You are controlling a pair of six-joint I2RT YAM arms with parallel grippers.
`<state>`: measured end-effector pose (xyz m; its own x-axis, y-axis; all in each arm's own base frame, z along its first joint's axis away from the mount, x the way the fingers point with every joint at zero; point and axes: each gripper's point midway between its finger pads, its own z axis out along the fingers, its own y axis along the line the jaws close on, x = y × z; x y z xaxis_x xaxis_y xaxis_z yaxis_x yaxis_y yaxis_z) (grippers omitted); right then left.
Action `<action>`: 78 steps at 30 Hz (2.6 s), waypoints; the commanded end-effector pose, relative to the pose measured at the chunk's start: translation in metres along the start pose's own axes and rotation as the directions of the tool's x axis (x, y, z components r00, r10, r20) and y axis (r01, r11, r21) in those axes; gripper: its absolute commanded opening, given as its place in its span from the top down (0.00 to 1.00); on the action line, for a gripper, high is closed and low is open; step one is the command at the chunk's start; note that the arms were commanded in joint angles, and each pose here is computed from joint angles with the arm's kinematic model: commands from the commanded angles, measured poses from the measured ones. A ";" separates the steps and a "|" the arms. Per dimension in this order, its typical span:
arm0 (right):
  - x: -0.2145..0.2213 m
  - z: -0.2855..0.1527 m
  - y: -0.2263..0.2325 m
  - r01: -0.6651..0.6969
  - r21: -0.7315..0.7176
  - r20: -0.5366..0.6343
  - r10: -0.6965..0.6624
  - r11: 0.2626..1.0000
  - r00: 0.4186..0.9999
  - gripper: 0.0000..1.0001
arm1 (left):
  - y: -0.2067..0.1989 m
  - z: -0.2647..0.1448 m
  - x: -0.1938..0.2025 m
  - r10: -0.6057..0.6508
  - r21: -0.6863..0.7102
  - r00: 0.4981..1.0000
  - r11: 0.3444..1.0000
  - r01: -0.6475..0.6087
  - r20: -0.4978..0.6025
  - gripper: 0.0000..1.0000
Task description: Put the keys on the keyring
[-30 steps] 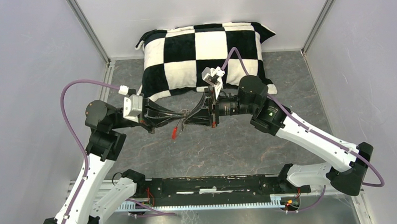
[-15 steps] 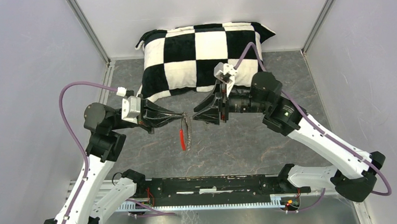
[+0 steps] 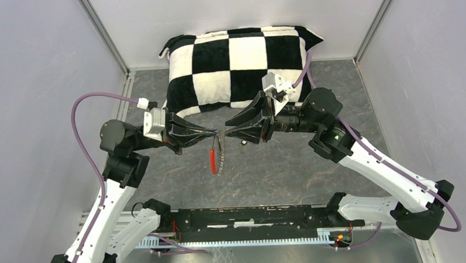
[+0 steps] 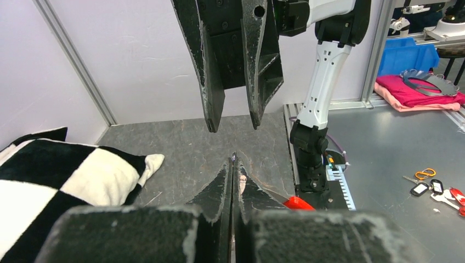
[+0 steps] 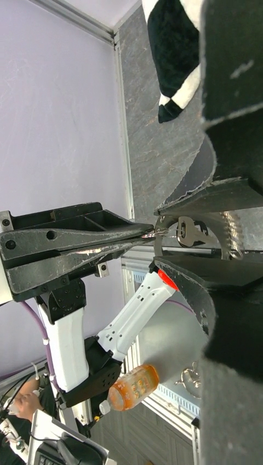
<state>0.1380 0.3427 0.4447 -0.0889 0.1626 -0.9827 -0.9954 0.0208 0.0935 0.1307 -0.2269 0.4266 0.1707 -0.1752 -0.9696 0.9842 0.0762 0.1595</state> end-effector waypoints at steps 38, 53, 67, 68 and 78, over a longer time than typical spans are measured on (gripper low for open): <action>0.006 0.016 0.004 0.046 -0.096 -0.035 -0.050 0.994 0.998 1.00 | -0.006 0.002 -0.014 0.039 0.035 0.999 0.999 -0.039 0.011 0.98; 0.062 0.006 -0.035 0.039 0.088 -0.481 0.008 0.995 0.877 0.99 | 0.024 -0.021 0.059 0.198 0.053 0.908 0.980 -0.192 -0.370 0.49; 0.079 0.021 -0.029 0.071 0.073 -0.548 -0.019 0.995 0.837 0.99 | 0.009 -0.027 0.089 0.135 0.192 0.873 0.980 -0.048 -0.469 0.64; 0.081 0.022 -0.028 0.071 0.071 -0.553 -0.020 0.995 0.833 0.99 | 0.008 -0.027 0.089 0.132 0.194 0.873 0.980 -0.044 -0.469 0.65; 0.085 0.030 -0.026 0.074 0.064 -0.566 -0.025 0.995 0.824 1.00 | 0.000 -0.024 0.083 0.144 0.222 0.888 0.974 -0.049 -0.436 0.69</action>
<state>0.1548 0.3805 0.3396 -0.1144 -0.4783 -0.8707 -0.9922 0.0985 0.0762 0.1545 -0.2162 0.3240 0.1977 0.3379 -0.9202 0.9800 -0.0918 0.1768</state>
